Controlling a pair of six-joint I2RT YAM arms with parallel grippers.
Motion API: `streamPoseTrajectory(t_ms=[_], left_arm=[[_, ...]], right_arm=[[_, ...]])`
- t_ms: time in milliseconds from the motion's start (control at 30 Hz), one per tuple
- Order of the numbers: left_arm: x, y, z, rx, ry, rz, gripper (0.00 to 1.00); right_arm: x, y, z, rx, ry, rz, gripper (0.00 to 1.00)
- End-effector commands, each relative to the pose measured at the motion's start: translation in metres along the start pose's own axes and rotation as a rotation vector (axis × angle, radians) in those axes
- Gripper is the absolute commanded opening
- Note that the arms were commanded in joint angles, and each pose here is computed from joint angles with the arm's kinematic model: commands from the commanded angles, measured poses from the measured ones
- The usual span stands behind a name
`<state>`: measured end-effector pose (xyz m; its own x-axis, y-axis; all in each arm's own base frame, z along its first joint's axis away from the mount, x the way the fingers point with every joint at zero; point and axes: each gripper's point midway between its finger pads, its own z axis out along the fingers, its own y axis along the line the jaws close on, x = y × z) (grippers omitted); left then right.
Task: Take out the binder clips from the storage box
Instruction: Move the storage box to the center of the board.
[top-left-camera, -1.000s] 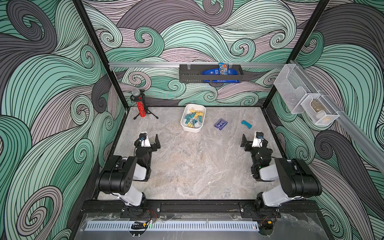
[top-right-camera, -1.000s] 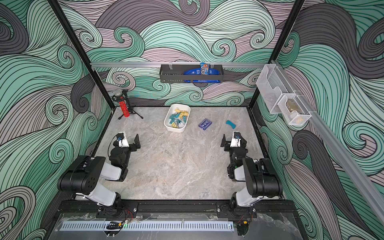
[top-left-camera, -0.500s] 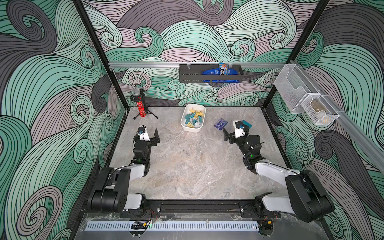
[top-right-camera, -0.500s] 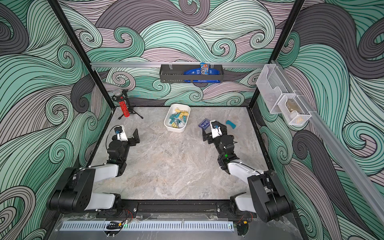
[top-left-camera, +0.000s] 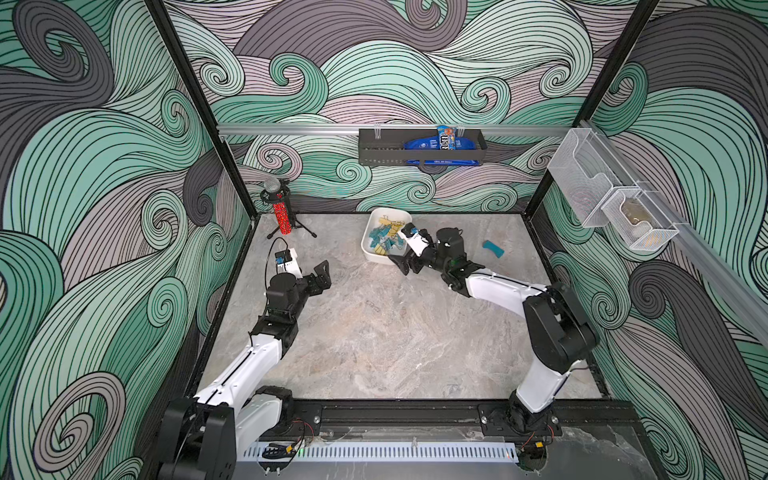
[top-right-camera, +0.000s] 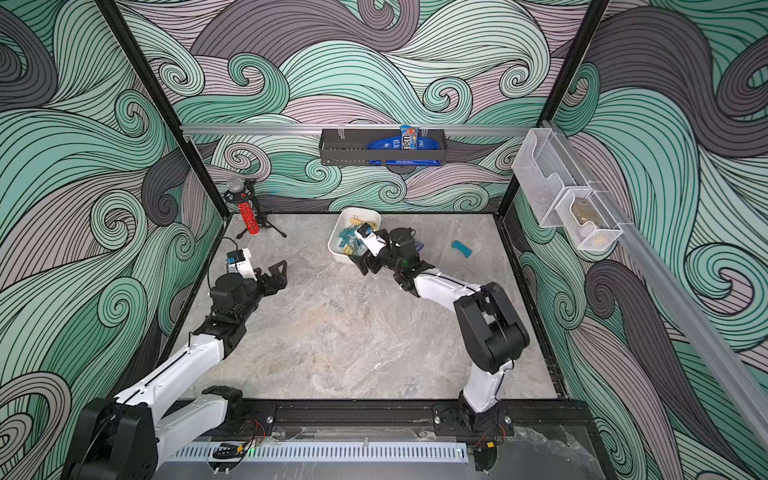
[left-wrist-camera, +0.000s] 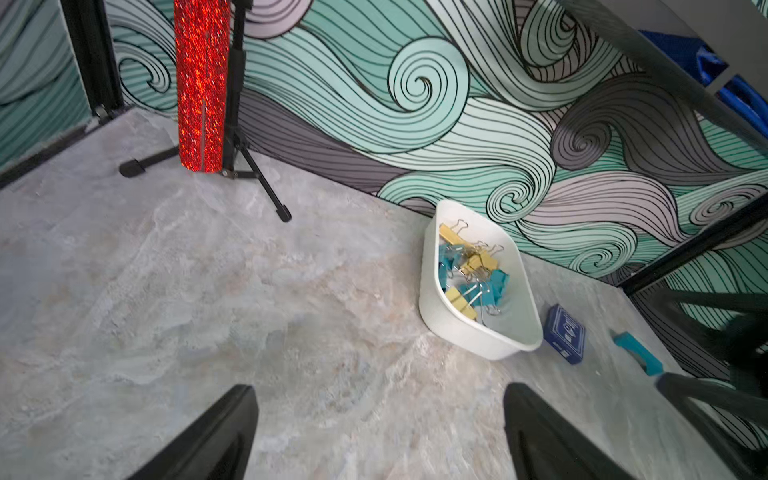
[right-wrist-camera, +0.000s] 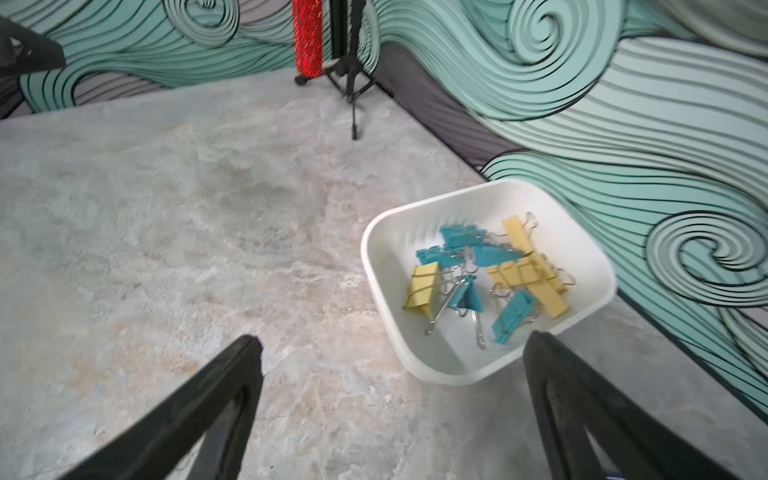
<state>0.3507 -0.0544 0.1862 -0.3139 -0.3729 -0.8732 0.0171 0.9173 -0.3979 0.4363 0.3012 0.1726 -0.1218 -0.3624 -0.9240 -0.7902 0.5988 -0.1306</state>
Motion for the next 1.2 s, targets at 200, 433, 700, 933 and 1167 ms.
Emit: streamPoseTrajectory(t_ms=[200,433,700,933,1167], left_arm=[[0.028,-0.016,-0.024,0.092,0.068,-0.055,0.95],[0.048,-0.021,-0.025,0.120,0.136,-0.068,0.90],[0.054,-0.021,-0.025,0.122,0.158,-0.072,0.90],[0.053,-0.023,-0.026,0.125,0.164,-0.070,0.90],[0.052,-0.021,-0.028,0.114,0.158,-0.077,0.89]], right_arm=[[0.044,0.019,0.068,-0.053,0.225,-0.100,0.98],[0.060,0.004,0.093,0.026,0.301,-0.102,0.96],[0.081,0.008,0.116,-0.038,0.384,-0.120,0.85],[0.090,0.045,0.101,-0.189,0.398,-0.128,0.77],[0.090,0.087,0.069,-0.313,0.391,-0.112,0.71]])
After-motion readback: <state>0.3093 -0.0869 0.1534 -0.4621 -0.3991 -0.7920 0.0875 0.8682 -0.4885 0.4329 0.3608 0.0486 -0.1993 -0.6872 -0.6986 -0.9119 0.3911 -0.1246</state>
